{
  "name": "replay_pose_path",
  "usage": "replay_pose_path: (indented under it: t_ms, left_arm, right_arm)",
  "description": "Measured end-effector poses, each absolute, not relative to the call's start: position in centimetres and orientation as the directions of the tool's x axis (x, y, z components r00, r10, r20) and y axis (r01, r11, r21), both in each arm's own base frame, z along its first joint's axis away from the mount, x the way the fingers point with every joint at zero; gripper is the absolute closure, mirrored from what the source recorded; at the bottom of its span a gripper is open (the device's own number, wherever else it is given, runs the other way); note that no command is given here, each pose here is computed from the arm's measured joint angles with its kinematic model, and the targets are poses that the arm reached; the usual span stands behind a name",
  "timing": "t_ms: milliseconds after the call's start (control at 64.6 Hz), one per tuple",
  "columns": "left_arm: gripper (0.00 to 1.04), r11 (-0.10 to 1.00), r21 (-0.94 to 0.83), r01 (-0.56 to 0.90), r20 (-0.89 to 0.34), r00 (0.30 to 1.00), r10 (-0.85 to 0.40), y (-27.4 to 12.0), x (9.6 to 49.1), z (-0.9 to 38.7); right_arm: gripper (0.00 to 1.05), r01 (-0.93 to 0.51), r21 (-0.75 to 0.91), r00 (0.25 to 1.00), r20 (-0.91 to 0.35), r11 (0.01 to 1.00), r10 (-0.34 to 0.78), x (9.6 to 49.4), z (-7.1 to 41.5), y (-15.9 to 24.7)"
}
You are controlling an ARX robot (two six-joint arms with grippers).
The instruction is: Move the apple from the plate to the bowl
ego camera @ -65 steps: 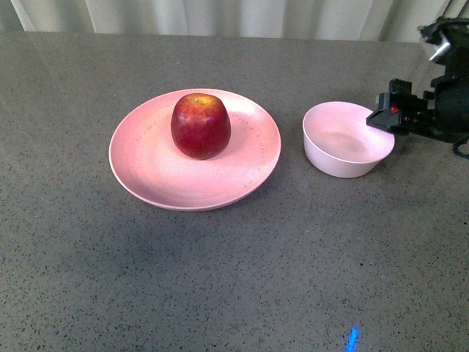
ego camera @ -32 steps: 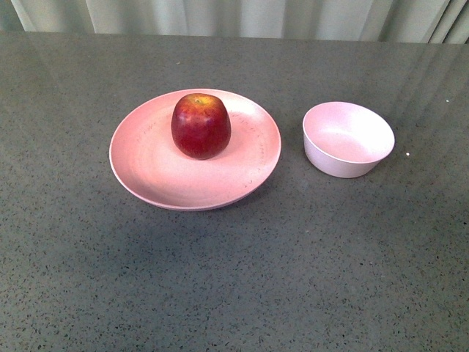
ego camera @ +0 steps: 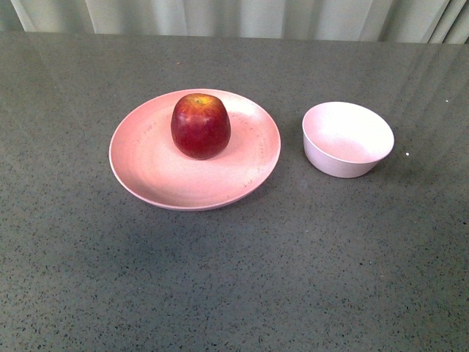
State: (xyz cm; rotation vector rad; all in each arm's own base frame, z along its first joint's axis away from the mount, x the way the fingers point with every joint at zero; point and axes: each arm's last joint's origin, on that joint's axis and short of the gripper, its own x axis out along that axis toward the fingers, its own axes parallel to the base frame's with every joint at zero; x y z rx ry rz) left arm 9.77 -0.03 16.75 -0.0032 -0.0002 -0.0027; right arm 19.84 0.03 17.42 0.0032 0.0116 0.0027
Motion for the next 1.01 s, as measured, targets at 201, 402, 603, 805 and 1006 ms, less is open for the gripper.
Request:
replay_pose_path:
  t_ms: [201, 402, 603, 805, 1006]
  left_arm:
    - [0.09, 1.0, -0.003, 0.003, 0.0, 1.0, -0.003, 0.0, 9.8, 16.7]
    - [0.09, 1.0, -0.004, 0.003, 0.0, 1.0, -0.003, 0.0, 9.8, 16.7]
    - [0.09, 1.0, -0.003, 0.003, 0.0, 1.0, -0.003, 0.0, 9.8, 16.7]
    - [0.09, 1.0, -0.004, 0.003, 0.0, 1.0, -0.003, 0.0, 9.8, 16.7]
    - [0.09, 1.0, -0.003, 0.003, 0.0, 1.0, -0.003, 0.0, 9.8, 16.7]
  right_arm:
    - [1.03, -0.003, 0.003, 1.0, -0.013, 1.0, 0.003, 17.8, 16.3, 0.0]
    - [1.03, -0.003, 0.003, 1.0, -0.013, 1.0, 0.003, 16.1, 16.2, 0.0]
    - [1.03, -0.002, 0.003, 1.0, -0.01, 1.0, 0.002, 14.8, 16.4, 0.0]
    - [1.03, -0.002, 0.003, 1.0, 0.007, 1.0, 0.002, 13.9, 16.9, 0.0]
    - [1.03, -0.002, 0.003, 1.0, 0.016, 1.0, 0.002, 12.9, 17.3, 0.0]
